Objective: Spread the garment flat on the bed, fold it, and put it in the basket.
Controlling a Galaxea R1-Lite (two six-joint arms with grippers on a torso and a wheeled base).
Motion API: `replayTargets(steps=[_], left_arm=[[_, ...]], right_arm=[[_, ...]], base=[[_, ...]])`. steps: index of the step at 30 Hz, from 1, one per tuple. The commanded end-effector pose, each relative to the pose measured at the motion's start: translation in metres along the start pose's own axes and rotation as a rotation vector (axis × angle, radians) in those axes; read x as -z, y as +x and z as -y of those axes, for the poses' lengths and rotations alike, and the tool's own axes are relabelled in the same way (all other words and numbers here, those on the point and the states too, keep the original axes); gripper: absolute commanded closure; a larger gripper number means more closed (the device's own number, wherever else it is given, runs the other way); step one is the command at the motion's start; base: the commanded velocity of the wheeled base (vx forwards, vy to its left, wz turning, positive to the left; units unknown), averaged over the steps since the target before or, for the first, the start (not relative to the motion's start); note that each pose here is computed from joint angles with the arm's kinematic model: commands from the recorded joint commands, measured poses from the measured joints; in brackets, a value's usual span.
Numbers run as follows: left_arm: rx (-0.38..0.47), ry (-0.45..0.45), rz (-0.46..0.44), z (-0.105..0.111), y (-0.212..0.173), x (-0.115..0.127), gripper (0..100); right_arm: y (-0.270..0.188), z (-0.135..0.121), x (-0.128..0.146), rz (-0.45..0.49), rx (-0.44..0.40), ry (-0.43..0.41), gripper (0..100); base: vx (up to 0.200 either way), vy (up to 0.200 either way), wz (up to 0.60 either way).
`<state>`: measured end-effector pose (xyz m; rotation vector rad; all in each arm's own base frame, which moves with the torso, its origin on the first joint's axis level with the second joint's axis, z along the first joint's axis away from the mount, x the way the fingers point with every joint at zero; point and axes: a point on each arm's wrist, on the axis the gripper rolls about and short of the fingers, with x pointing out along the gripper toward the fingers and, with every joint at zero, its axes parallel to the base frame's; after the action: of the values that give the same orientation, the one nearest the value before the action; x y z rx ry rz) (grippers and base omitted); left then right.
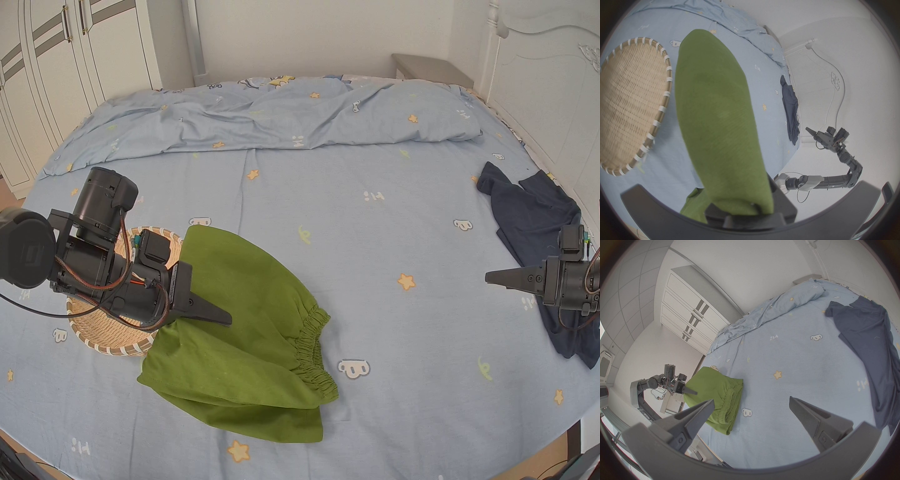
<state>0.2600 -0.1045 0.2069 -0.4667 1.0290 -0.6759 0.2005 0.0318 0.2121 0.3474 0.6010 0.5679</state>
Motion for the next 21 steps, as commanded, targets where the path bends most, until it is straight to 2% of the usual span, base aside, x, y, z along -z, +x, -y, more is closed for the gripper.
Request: replayTargets(steps=[1, 6, 10, 11, 12, 14, 15, 16, 18, 20, 21], left_arm=[[0.015, 0.088, 0.018, 0.009, -0.011, 0.008, 100], [0.020, 0.191, 0.064, 0.015, -0.024, 0.010, 100], [-0.002, 0.225, 0.108, 0.018, -0.031, 0.009, 100], [-0.039, 0.252, 0.159, 0.019, -0.036, 0.008, 100], [-0.039, 0.252, 0.159, 0.019, -0.036, 0.008, 100], [-0.110, 0.275, 0.284, 0.013, -0.050, 0.004, 100], [-0.110, 0.275, 0.284, 0.013, -0.050, 0.004, 100], [-0.118, 0.297, 0.370, 0.008, -0.058, 0.001, 100], [-0.136, 0.314, 0.486, -0.002, -0.070, -0.003, 100], [-0.150, 0.323, 0.550, -0.009, -0.075, -0.007, 100], [-0.163, 0.327, 0.612, -0.017, -0.080, -0.010, 100]], right_arm=[[0.000, 0.000, 0.000, -0.001, 0.000, 0.000, 0], [0.002, -0.003, 0.002, -0.010, -0.013, -0.007, 0], [0.003, -0.004, 0.003, -0.015, -0.017, -0.008, 0], [0.003, -0.004, 0.003, -0.016, -0.018, -0.009, 0], [0.003, -0.004, 0.003, -0.016, -0.018, -0.009, 0], [0.003, -0.004, 0.002, -0.016, -0.018, -0.009, 0], [0.003, -0.004, 0.002, -0.016, -0.018, -0.009, 0], [0.003, -0.004, 0.002, -0.016, -0.018, -0.009, 0], [0.002, -0.004, 0.002, -0.013, -0.017, -0.008, 0], [0.003, -0.004, 0.002, -0.013, -0.017, -0.008, 0], [0.002, -0.004, 0.002, -0.011, -0.016, -0.009, 0]], base=[[0.000, 0.000, 0.00], [0.000, 0.000, 0.00], [0.000, 0.000, 0.00], [0.000, 0.000, 0.00], [0.000, 0.000, 0.00], [0.000, 0.000, 0.00], [0.000, 0.000, 0.00], [0.000, 0.000, 0.00], [0.000, 0.000, 0.00], [0.000, 0.000, 0.00], [0.000, 0.000, 0.00]])
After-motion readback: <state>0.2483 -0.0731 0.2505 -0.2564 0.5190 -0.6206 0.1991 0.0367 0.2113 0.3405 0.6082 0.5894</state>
